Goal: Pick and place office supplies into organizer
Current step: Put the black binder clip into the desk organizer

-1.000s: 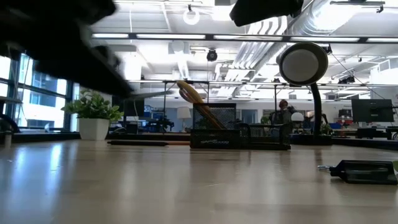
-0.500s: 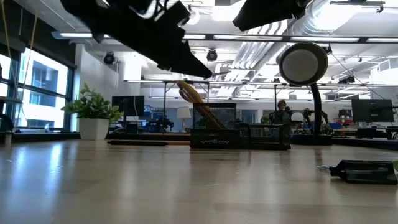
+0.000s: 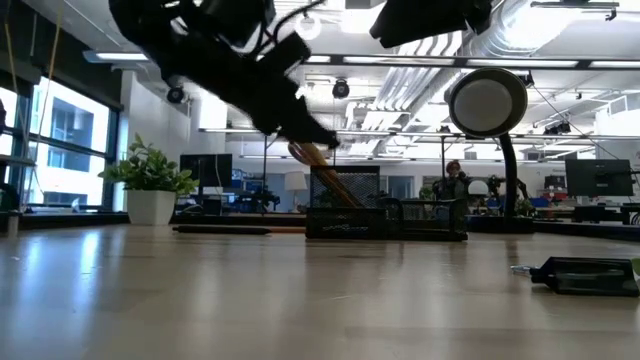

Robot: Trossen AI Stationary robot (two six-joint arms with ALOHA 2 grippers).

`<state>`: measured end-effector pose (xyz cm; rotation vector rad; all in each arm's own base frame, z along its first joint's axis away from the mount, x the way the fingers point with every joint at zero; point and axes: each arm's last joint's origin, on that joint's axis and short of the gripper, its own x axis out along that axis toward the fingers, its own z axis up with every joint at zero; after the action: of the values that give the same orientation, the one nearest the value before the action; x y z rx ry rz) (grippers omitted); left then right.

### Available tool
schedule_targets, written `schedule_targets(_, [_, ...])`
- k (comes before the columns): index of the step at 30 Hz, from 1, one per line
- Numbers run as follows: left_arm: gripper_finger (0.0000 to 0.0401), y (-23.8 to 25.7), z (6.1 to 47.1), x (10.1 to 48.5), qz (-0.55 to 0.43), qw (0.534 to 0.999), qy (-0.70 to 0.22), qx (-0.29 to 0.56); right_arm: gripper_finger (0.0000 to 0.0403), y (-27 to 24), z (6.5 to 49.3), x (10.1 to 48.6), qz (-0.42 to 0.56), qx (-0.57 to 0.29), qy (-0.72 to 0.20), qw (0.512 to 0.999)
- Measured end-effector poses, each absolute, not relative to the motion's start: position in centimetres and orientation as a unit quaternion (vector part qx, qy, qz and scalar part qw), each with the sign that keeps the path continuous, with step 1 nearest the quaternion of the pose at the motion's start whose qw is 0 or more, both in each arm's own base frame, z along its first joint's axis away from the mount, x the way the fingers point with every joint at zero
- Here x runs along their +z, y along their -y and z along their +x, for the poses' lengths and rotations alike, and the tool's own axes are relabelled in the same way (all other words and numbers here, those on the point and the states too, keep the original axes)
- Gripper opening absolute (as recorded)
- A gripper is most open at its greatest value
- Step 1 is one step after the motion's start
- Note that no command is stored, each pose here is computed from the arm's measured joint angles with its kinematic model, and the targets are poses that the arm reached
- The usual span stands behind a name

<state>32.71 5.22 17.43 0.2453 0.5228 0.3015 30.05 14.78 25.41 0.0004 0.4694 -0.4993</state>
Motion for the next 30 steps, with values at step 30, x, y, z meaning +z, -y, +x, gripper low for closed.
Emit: schedule_targets(30, [0.0136,-7.8,32.6,17.2,0.148,0.939,-0.258,0.175,0.0124,-13.8,31.6,26.6,0.007,-0.223,-0.191,0.956])
